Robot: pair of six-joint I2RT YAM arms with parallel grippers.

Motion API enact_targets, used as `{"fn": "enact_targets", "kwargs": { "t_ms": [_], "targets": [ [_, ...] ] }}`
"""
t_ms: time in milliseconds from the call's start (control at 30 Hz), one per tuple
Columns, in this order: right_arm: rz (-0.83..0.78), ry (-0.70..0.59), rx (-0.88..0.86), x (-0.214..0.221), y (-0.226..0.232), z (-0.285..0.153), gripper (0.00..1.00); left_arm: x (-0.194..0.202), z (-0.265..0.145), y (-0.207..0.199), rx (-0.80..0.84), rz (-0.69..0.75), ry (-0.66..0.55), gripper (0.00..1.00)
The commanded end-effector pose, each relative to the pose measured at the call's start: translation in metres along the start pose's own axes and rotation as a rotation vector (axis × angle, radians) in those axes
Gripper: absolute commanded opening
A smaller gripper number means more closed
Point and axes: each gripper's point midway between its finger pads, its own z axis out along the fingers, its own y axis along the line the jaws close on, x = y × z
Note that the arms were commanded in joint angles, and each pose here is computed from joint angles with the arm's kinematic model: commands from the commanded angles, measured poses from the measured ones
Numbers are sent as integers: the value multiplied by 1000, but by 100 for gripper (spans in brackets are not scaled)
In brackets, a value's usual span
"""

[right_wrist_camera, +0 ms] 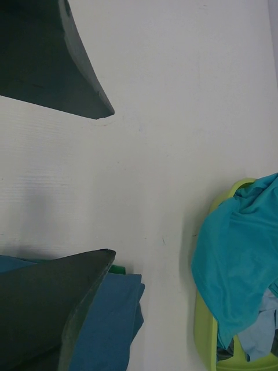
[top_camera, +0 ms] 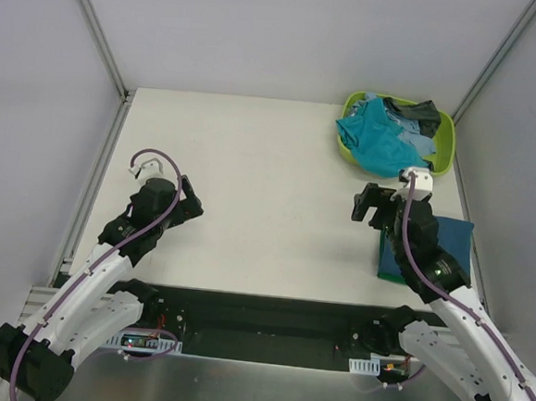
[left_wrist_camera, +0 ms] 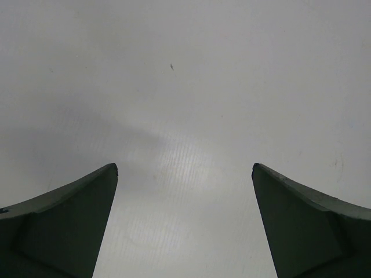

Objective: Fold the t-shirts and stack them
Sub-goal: Grab crumpled tshirt from bin with the right arm

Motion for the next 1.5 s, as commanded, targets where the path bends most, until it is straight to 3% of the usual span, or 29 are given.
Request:
{"fn": "enact_targets", "kwargs": {
  "t_ms": [0, 167, 300, 433, 633, 967, 1033, 1167, 1233, 1367, 1467],
  "targets": [
    [-2, -29, -1, -15, 6, 6, 96, -14, 2, 2, -16, -2, -59, 99],
    [-25, 21, 55, -18, 5, 26, 96, -16, 4, -2, -9, -41, -66, 99],
    [68, 126, 113, -19, -11, 58, 96, -15, 8, -13, 32, -56, -47, 99],
    [147, 226, 162, -35, -43, 102, 96, -10, 13, -9, 17, -51, -35, 99],
    [43, 339, 277, -43, -96, 193, 96, -8, 19, -14, 35, -19, -9, 99],
    [74, 455, 183, -17, -116, 323, 99, -11, 21, -5, -1, -15, -34, 99],
    [92, 471, 149, -7, -115, 336, 87, -11, 22, -5, -6, -11, -30, 99],
    [115, 453, 90, -4, -107, 343, 40, -10, 24, -5, -11, -4, -21, 99],
    [106, 408, 89, -13, -107, 339, 24, -10, 25, -4, -14, -4, -21, 99],
    [81, 315, 98, -49, -105, 325, 3, -9, 25, -4, -15, -2, -18, 99],
    [75, 233, 89, -91, -99, 306, 1, -9, 24, -4, -9, -1, -18, 99]
  ]
}}
